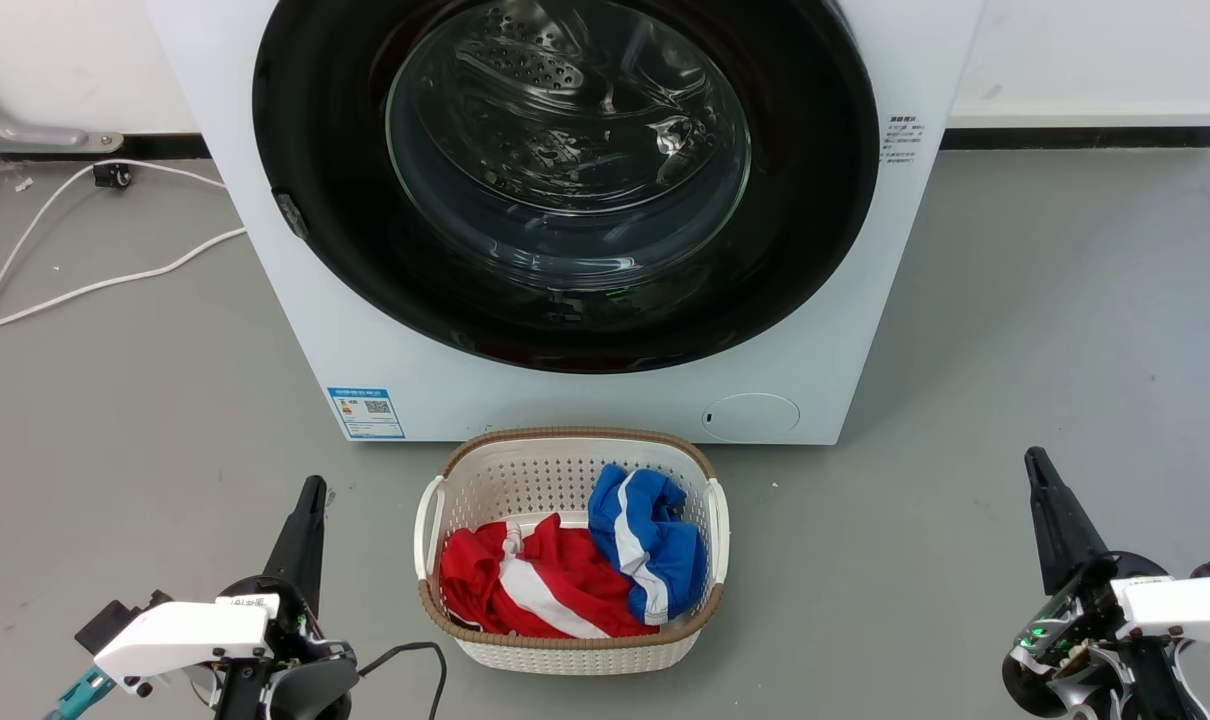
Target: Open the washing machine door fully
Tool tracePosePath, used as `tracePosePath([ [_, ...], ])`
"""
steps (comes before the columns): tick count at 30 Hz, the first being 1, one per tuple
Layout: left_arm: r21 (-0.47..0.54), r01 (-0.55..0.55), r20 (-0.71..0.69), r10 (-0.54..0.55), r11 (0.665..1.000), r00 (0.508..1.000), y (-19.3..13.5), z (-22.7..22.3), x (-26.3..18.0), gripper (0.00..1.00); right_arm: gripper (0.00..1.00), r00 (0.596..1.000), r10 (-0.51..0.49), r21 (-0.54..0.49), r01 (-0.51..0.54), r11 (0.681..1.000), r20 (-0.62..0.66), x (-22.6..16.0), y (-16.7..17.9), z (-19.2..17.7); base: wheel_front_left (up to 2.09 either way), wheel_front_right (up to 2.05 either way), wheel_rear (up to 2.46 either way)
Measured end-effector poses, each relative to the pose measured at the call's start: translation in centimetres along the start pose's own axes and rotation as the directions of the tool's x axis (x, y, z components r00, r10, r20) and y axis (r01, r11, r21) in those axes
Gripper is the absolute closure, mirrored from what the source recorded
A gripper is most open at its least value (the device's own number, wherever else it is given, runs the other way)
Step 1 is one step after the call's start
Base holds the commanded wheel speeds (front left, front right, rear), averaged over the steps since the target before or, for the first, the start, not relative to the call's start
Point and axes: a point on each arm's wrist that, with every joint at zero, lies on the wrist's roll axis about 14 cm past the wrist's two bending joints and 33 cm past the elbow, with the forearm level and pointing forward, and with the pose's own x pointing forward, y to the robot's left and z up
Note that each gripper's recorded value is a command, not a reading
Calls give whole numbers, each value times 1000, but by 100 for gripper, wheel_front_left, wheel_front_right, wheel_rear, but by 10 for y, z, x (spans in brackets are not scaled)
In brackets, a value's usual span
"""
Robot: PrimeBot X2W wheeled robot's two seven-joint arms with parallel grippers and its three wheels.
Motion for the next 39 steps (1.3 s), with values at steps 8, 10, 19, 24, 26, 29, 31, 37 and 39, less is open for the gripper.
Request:
tracePosePath([
  [8, 0, 0, 0, 0, 1000, 1000, 0, 0, 0, 100, 100, 1000, 0, 0, 0, 1000, 0, 0, 0, 0, 0, 0, 0],
  [10, 0, 0, 0, 0, 1000, 1000, 0, 0, 0, 100, 100, 1000, 0, 0, 0, 1000, 0, 0, 0, 0, 0, 0, 0],
  [19, 0, 0, 0, 0, 1000, 1000, 0, 0, 0, 100, 100, 1000, 0, -3, 0, 1000, -1, 0, 0, 0, 0, 0, 0],
  [24, 0, 0, 0, 0, 1000, 1000, 0, 0, 0, 100, 100, 1000, 0, -3, 0, 1000, -1, 0, 0, 0, 0, 0, 0],
  [26, 0, 0, 0, 0, 1000, 1000, 0, 0, 0, 100, 100, 1000, 0, -3, 0, 1000, -1, 0, 0, 0, 0, 0, 0],
  [29, 0, 0, 0, 0, 1000, 1000, 0, 0, 0, 100, 100, 1000, 0, -3, 0, 1000, -1, 0, 0, 0, 0, 0, 0],
  [31, 0, 0, 0, 0, 1000, 1000, 0, 0, 0, 100, 100, 1000, 0, -3, 0, 1000, -1, 0, 0, 0, 0, 0, 0],
  [37, -4, -39, -2, 39, 999, 999, 13, -1, -5, 0, 0, 999, -39, 0, 39, 999, 0, -6, -13, 0, 0, 0, 0],
  [39, -2, -54, -5, 54, 999, 999, 18, -3, -8, 0, 0, 998, -55, 0, 55, 998, 5, -9, -19, 0, 0, 0, 0],
])
